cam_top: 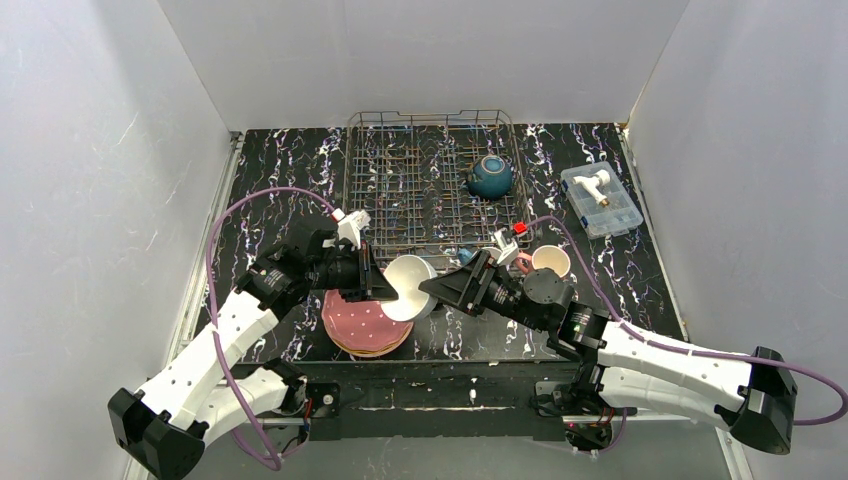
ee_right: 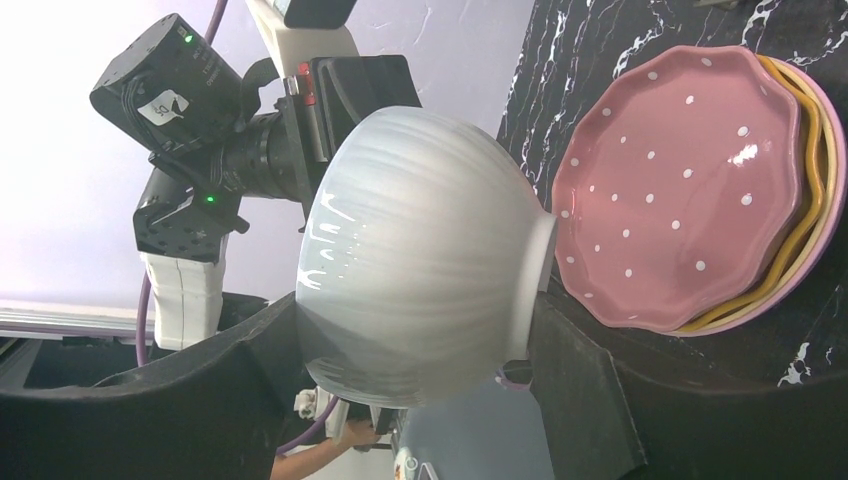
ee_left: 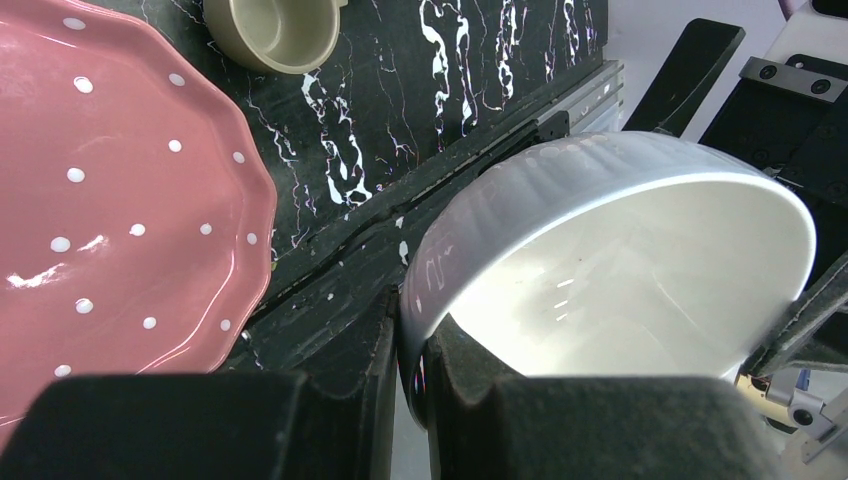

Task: Load the mixed dishes into the dish rack
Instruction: Pick up the bowl from the corner of the board.

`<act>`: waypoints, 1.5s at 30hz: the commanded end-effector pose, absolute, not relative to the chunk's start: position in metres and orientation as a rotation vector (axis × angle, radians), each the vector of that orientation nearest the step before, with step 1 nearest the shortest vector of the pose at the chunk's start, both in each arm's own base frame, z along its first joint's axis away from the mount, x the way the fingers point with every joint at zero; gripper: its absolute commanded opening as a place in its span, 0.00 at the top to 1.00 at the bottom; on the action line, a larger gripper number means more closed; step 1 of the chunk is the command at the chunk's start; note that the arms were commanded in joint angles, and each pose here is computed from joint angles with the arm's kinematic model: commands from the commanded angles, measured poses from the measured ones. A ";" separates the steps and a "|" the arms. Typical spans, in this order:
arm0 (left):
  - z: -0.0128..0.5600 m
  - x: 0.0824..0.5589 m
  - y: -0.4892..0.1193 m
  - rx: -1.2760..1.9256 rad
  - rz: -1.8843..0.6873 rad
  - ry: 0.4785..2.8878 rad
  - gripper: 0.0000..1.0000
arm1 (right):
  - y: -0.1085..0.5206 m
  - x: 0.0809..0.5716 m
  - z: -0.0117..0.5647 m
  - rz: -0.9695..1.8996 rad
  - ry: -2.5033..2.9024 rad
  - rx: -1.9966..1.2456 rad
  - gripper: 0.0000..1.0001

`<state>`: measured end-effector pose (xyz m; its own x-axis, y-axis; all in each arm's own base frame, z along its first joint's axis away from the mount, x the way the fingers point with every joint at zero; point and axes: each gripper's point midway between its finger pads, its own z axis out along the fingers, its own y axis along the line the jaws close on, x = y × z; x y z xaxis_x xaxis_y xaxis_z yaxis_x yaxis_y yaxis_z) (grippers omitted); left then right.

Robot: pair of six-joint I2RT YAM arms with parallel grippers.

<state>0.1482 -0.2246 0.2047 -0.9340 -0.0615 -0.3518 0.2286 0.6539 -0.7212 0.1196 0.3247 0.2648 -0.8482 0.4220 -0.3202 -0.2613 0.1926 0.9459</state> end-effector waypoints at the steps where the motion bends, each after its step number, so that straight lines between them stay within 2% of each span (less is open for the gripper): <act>1: 0.217 0.147 -0.230 0.170 -1.226 2.483 1.00 | 0.326 0.119 0.280 1.752 1.889 0.132 0.65; 5: 0.215 0.147 -0.228 0.165 -1.210 2.490 1.00 | 0.326 0.120 0.281 1.730 1.898 0.124 0.75; 10: 0.214 0.147 -0.225 0.159 -1.186 2.492 0.89 | 0.325 0.123 0.283 1.694 1.901 0.119 0.82; 15: 0.213 0.148 -0.222 0.155 -1.159 2.496 0.78 | 0.321 0.127 0.287 1.648 1.892 0.115 0.86; 25: 0.211 0.150 -0.216 0.150 -1.102 2.504 0.64 | 0.313 0.137 0.296 1.553 1.873 0.112 0.91; 28: 0.210 0.152 -0.210 0.144 -1.048 2.504 0.56 | 0.314 0.138 0.299 1.533 1.874 0.094 0.92; 34: 0.216 0.157 -0.194 0.146 -0.921 2.490 0.52 | 0.314 0.147 0.302 1.446 1.889 0.071 0.99; 45: 0.218 0.159 -0.164 0.148 -0.724 2.455 0.52 | 0.304 0.182 0.314 1.164 1.915 0.021 0.99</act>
